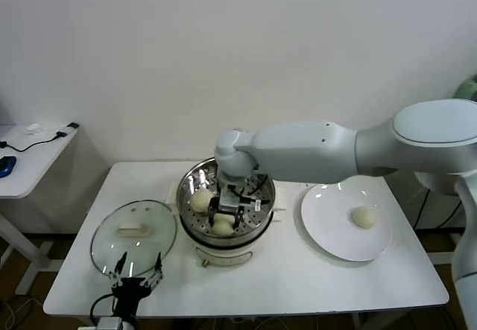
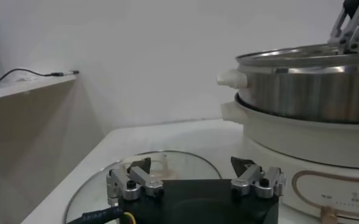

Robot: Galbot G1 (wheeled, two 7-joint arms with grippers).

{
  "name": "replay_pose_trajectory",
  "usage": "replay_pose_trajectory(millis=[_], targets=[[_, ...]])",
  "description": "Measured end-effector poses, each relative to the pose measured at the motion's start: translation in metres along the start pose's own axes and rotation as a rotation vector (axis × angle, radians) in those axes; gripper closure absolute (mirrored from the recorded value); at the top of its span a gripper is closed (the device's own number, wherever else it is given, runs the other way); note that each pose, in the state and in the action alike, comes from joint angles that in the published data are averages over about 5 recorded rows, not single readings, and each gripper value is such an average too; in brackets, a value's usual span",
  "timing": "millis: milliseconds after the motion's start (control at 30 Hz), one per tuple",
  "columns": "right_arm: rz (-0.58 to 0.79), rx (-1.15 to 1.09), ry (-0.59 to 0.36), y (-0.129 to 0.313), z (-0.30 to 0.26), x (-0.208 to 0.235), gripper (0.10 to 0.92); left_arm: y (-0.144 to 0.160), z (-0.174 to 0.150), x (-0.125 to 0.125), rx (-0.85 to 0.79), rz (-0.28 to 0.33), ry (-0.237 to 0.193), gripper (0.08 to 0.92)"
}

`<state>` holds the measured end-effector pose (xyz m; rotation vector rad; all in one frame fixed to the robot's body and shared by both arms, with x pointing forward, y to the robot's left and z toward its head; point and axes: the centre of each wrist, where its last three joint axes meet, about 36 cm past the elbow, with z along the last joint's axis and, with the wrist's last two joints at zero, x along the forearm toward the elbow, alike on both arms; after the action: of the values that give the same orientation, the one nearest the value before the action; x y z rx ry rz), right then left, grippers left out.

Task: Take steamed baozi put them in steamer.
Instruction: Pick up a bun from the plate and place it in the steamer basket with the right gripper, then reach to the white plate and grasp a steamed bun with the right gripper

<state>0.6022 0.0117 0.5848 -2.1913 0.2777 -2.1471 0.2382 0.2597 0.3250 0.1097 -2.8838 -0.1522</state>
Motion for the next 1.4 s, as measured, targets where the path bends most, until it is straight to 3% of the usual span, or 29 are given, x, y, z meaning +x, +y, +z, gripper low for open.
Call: replay_pose_trajectory(millis=[167, 467, 633, 833, 1100, 1400], targets=[[0.019, 0.003, -0.002, 0.001, 0.005, 0.016, 0.208, 0.001, -0.001, 0.0, -0.001, 0.0, -0.002, 0.177], [0.032, -0.125, 0.016, 0.031, 0.033, 0.085, 0.199, 0.001, -0.004, 0.001, 0.0, 0.007, -0.011, 0.177], [0.04, -0.347, 0.073, 0.088, 0.057, 0.134, 0.2, 0.002, -0.005, 0.0, 0.001, 0.006, -0.014, 0.177], [0.04, -0.688, 0.153, 0.197, 0.08, 0.17, 0.199, 0.002, -0.006, -0.004, 0.005, 0.005, -0.018, 0.177], [0.07, -1.069, 0.15, 0.335, 0.087, 0.137, 0.199, 0.005, -0.002, -0.006, 0.004, -0.003, -0.006, 0.177], [0.053, -1.292, 0.148, 0.424, 0.088, 0.066, 0.2, 0.005, 0.005, -0.001, 0.0, -0.011, 0.02, 0.177]])
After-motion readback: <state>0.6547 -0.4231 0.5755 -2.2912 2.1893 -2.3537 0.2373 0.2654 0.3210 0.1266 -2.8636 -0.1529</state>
